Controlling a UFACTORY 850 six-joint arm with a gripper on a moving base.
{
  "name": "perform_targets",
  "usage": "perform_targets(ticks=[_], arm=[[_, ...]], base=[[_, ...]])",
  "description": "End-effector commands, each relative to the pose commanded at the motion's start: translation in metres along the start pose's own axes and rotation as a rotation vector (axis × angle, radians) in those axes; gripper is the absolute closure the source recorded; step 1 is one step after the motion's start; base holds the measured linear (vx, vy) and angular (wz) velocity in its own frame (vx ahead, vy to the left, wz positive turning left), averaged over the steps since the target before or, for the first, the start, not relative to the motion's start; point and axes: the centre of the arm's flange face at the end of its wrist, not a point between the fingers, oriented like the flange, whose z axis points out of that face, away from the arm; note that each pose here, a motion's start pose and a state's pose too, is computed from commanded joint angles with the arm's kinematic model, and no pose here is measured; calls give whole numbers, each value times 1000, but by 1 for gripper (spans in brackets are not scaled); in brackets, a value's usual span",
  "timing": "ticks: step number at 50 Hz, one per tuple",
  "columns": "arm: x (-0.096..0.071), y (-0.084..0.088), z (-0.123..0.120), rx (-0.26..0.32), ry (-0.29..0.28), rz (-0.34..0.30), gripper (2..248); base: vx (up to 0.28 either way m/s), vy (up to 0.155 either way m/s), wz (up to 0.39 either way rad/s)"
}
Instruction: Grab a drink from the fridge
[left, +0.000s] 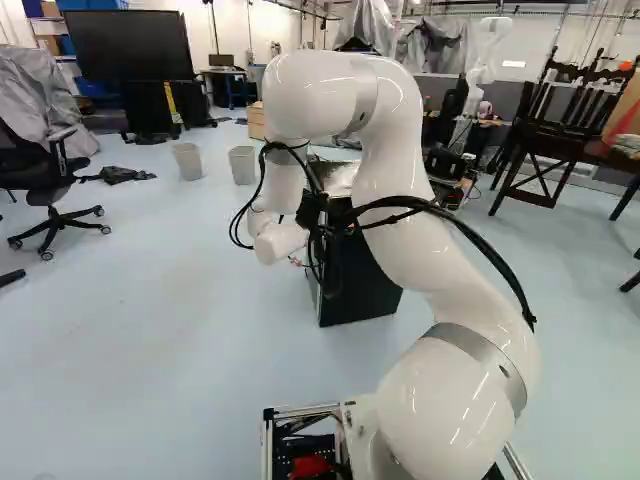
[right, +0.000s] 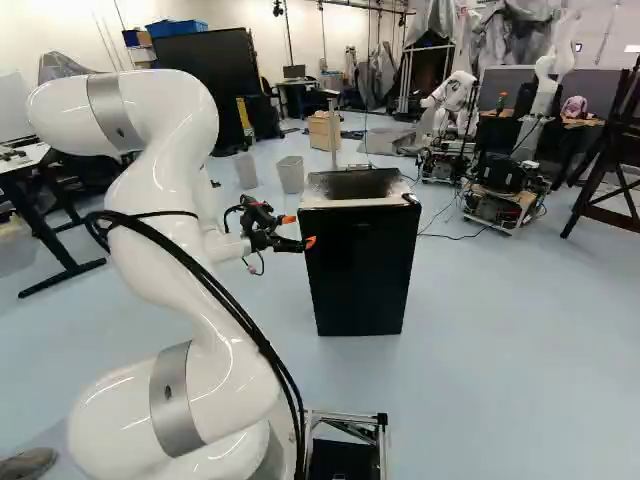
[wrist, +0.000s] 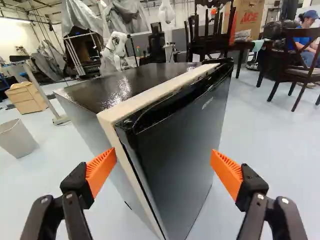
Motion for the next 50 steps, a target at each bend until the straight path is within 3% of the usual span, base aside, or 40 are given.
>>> perform_targets(ticks=[50], arm=[[8, 4, 8, -19, 66, 4, 3]], base=[[0, 0, 0]])
